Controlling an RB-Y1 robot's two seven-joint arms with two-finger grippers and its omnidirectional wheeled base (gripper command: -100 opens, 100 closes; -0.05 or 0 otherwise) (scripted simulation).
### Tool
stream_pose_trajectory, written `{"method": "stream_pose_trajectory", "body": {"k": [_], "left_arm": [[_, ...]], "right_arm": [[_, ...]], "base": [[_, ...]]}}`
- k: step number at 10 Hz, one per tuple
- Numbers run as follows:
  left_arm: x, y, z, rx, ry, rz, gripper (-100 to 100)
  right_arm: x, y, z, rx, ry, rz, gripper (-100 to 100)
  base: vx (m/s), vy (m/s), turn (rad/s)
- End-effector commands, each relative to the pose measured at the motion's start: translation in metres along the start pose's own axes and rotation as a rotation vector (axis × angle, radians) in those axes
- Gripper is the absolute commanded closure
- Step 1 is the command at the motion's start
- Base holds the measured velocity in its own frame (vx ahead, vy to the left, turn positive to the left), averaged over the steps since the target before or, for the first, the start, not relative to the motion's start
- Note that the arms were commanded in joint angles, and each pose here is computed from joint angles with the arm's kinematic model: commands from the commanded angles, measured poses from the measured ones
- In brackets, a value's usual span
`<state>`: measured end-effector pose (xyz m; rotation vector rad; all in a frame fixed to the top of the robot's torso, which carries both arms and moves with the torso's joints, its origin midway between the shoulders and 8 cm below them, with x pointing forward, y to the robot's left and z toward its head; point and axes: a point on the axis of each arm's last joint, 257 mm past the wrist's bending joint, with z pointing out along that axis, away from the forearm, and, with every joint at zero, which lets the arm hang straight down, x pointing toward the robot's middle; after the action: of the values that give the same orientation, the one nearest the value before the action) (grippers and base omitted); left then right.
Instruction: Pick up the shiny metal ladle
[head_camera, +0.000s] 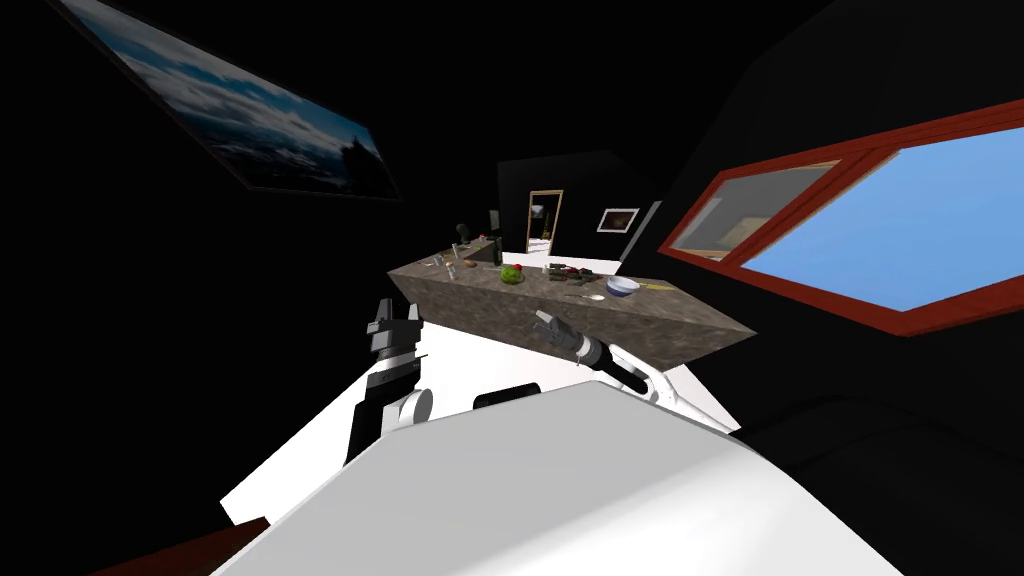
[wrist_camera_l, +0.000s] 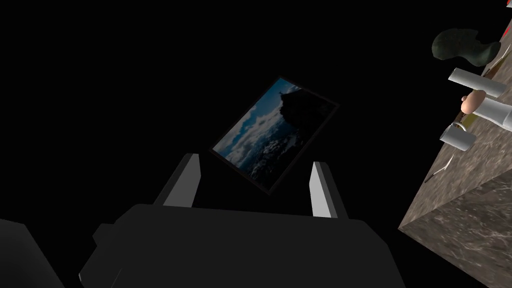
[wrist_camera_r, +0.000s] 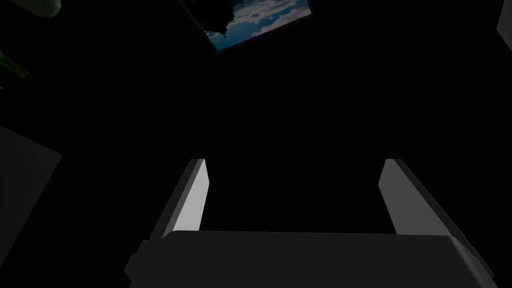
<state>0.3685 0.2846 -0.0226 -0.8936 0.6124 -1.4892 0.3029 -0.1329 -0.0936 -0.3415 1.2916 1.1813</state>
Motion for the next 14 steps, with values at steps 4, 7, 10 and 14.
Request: {"method": "stream_pose_trajectory", "body": {"k": [4,7,10,14], "left_arm": [[0.0,0.0,0.0,0.0,0.0,0.0,0],[0.0,0.0,0.0,0.0,0.0,0.0,0],[0.0,0.0,0.0,0.0,0.0,0.0,0],[0.0,0.0,0.0,0.0,0.0,0.0,0]], "right_arm": [[0.029,-0.01,-0.02,-0.005,0.165,-0.049,-100],[0.058,-0.027,-0.047,0.007,0.317,-0.087,-100],[0.071,-0.038,-0.069,0.015,0.422,-0.114,-100],[0.088,-0.061,-0.114,0.045,0.598,-0.153,-100]], "base": [[0.003,0.033,0.107],[0.02,0.036,0.163],[0.022,0.013,0.087],[0.041,-0.006,0.136]]}}
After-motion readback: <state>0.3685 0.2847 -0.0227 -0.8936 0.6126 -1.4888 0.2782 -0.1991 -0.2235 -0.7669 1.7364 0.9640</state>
